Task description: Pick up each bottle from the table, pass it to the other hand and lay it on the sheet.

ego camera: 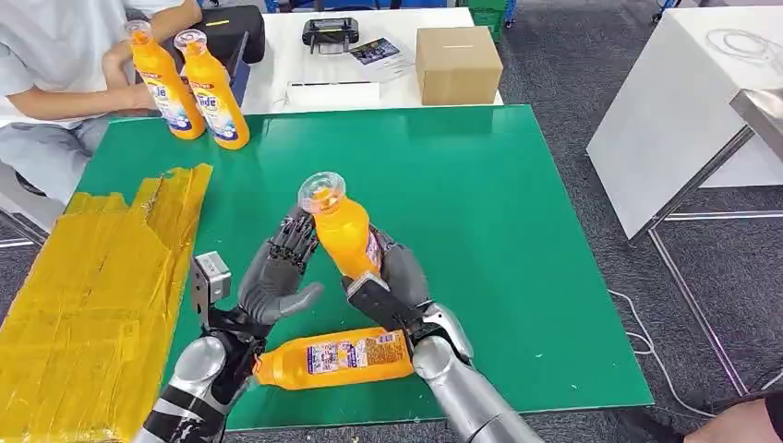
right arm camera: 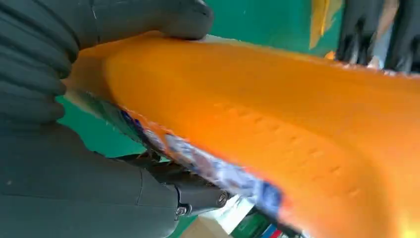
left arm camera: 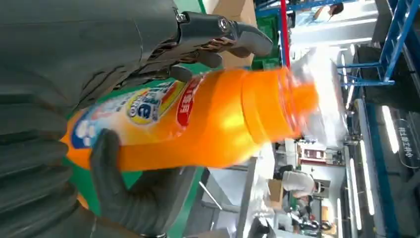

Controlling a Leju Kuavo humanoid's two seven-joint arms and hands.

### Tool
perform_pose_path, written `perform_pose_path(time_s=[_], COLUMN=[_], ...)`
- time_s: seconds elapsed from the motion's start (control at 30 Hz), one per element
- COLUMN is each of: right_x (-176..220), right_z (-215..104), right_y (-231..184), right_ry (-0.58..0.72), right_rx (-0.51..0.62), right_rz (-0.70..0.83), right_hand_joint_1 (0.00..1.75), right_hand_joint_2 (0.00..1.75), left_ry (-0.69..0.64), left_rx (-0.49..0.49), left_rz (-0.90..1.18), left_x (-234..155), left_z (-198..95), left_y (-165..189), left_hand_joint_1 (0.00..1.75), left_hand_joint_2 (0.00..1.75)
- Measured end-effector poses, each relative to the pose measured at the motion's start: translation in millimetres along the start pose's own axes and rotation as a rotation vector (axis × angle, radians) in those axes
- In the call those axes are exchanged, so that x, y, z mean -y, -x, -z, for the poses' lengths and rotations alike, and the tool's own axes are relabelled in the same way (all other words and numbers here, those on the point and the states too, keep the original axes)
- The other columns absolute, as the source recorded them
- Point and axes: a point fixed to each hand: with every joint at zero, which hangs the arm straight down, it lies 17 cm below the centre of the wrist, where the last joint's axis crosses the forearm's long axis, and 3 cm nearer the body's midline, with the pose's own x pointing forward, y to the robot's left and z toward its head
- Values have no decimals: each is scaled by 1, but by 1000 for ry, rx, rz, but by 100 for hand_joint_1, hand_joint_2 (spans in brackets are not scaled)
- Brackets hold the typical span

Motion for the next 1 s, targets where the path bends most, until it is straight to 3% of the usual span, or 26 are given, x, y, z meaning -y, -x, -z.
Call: perform_pose_path(time_s=[0.27,0.53,0.97,1.0], right_x=[-36,-53,-51,-51], right_z=[3,8,12,12], right_y=[-31,-50,-53,-53], right_ry=[-82,-113,-108,-107], right_rx=[76,96,102,101], right_rz=[-50,-81,-92,-94], right_hand_joint_1=[175,175,175,175], right_hand_joint_2=[175,175,175,175], left_ry=[-34,-168,-179,-183], left_rx=[-11,-35,-57,-57], left_rz=[84,366,377,380], left_x=[-11,-40,-41,-41], left_z=[9,15,15,15], left_y=[4,18,27,28], left_hand_joint_1=[0,0,0,56], left_hand_joint_2=[175,175,175,175])
